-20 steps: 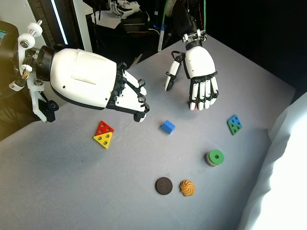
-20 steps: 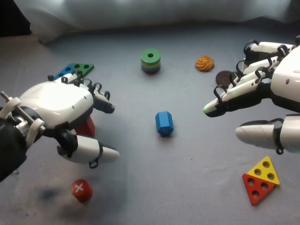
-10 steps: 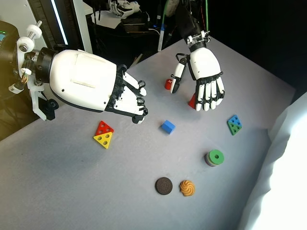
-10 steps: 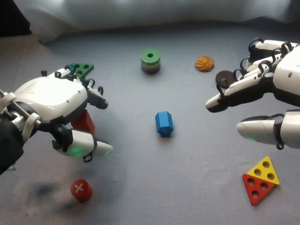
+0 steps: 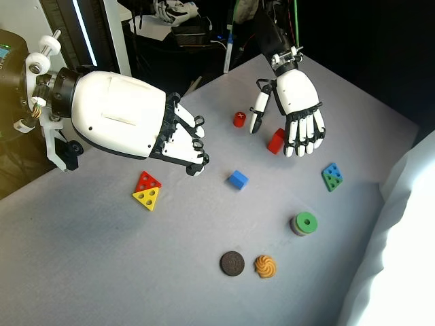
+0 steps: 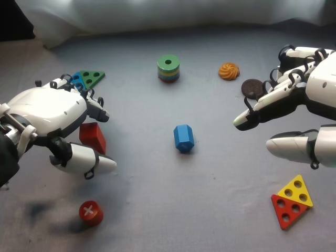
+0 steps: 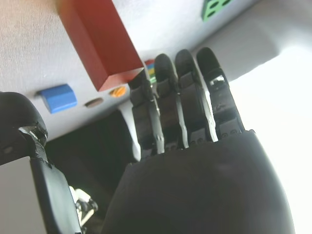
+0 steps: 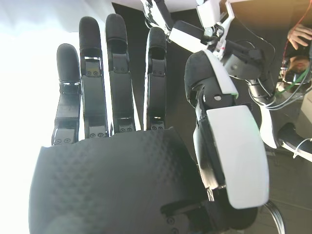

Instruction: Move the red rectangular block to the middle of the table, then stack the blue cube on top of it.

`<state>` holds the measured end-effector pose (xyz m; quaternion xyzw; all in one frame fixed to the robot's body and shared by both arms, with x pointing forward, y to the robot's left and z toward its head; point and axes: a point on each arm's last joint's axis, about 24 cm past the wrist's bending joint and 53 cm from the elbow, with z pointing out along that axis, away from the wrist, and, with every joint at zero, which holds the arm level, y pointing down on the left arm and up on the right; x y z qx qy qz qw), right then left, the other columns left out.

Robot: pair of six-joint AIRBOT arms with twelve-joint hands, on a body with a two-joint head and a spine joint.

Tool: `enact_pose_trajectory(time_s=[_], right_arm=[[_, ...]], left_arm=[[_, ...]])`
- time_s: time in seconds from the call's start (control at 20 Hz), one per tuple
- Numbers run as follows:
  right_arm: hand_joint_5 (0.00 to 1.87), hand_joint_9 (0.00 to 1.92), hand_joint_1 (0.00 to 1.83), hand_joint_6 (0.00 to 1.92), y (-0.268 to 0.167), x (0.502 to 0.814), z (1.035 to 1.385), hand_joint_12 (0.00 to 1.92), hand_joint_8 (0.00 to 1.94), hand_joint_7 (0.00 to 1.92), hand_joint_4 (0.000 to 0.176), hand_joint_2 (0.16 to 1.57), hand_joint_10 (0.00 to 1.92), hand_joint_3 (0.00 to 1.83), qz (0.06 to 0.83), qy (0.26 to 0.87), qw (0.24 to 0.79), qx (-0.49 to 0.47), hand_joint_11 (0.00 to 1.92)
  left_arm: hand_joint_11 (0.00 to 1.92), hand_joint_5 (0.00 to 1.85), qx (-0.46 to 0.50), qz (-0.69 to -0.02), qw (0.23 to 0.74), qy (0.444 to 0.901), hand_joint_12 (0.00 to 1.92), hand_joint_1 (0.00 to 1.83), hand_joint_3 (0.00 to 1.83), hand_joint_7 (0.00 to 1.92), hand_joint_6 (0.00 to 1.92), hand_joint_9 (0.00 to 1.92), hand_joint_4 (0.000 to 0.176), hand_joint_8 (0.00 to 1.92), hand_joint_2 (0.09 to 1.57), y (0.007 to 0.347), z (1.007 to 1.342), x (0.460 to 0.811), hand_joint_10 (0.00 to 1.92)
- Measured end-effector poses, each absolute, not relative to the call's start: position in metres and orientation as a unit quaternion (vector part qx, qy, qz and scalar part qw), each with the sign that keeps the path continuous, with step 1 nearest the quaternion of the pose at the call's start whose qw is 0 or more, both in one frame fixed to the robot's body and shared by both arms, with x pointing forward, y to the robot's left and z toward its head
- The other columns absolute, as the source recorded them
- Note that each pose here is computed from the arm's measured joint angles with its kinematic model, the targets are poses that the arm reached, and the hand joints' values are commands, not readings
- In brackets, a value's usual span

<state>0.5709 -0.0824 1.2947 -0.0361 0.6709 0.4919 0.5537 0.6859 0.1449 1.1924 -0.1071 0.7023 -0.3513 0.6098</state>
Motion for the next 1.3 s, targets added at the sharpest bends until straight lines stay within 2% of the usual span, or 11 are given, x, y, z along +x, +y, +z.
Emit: enact_pose_trajectory(time_s=[0.45,0.75,0.95,1.0,1.3], right_arm=[[0.67,0.54,0.31,0.02,-0.082,0.570,1.295,1.39,0.01,0.77,0.000,1.33,0.46,0.00,0.492,0.671,0.553,-0.037,0.08],[0.68,0.53,0.34,0.02,-0.082,0.571,1.293,1.38,0.01,0.77,0.000,1.32,0.47,0.00,0.491,0.674,0.551,-0.036,0.08],[0.68,0.54,0.33,0.01,-0.081,0.570,1.293,1.39,0.01,0.78,0.000,1.32,0.48,0.00,0.491,0.674,0.551,-0.037,0.08],[0.69,0.55,0.34,0.02,-0.081,0.570,1.293,1.39,0.01,0.79,0.000,1.32,0.48,0.00,0.491,0.674,0.551,-0.037,0.10],[0.71,0.56,0.32,0.02,-0.081,0.570,1.293,1.38,0.01,0.80,0.000,1.33,0.49,0.00,0.491,0.674,0.550,-0.037,0.11]], left_arm=[[0.00,0.69,-0.112,-0.340,0.614,0.704,0.83,0.61,0.02,0.48,0.01,0.34,0.000,0.01,0.98,0.156,1.187,0.692,0.01],[0.00,0.74,-0.111,-0.340,0.607,0.710,0.79,0.62,0.02,0.49,0.02,0.33,0.000,0.00,1.03,0.153,1.178,0.692,0.00],[0.00,0.76,-0.113,-0.343,0.607,0.708,0.71,0.60,0.01,0.49,0.02,0.31,0.011,0.00,1.04,0.151,1.176,0.696,0.00],[0.00,0.77,-0.112,-0.342,0.607,0.709,0.72,0.60,0.01,0.51,0.01,0.32,0.000,0.01,1.05,0.152,1.175,0.696,0.01],[0.00,0.79,-0.111,-0.340,0.606,0.711,0.75,0.61,0.01,0.50,0.01,0.33,0.000,0.00,1.05,0.154,1.172,0.696,0.01]])
